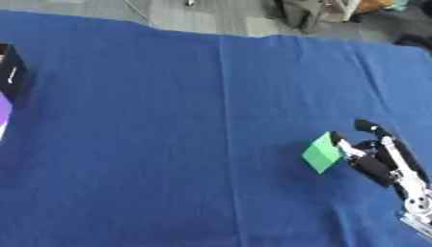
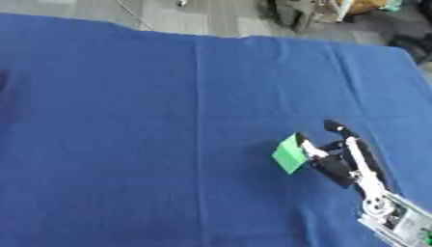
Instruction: Pick up the objects with one hand, pass them to the other hand, and then place them into the box on the other side of the table.
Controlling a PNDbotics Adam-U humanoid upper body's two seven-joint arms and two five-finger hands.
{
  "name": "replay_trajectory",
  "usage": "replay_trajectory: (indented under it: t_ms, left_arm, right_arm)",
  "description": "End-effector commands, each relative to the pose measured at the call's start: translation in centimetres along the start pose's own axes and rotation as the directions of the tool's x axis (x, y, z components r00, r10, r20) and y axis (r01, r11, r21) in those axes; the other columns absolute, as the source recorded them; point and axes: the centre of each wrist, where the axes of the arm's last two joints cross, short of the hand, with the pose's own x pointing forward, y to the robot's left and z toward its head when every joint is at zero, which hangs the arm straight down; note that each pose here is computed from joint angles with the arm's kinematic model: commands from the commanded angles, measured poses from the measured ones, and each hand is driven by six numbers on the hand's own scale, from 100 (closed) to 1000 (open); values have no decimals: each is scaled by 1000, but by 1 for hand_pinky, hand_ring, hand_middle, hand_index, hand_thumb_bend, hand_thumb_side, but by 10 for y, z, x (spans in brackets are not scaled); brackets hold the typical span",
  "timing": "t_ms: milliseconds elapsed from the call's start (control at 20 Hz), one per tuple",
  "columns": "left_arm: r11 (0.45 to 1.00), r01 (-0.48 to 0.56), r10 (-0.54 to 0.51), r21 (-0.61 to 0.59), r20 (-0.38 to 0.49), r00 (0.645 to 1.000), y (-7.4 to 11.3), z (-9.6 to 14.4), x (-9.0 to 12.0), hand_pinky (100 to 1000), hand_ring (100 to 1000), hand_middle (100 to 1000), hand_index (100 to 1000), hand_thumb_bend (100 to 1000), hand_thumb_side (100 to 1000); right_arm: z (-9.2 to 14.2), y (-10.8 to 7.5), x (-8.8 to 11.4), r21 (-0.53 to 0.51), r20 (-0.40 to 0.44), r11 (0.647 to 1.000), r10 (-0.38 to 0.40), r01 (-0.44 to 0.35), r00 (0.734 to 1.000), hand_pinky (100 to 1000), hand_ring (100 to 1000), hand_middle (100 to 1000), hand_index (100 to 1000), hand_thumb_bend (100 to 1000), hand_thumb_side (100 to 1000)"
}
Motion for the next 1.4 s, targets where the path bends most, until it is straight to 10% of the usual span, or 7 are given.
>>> replay_trajectory:
  t_ms: [50, 1400]
  left_arm:
    - [1000, 21, -21, -15, 17, 1000, 1, -3, 8, 1000, 1000, 703, 853, 100, 697]
    - [1000, 17, -16, -13, 19, 1000, -1, -4, 7, 1000, 1000, 702, 849, 100, 702]
  right_arm:
    - [-1, -2, 3, 14, 22, 1000, 19, -19, 1000, 572, 670, 867, 916, 371, 613]
    - [9, 12, -3, 8, -16, 996, 90, -89, 996, 609, 687, 860, 911, 487, 416]
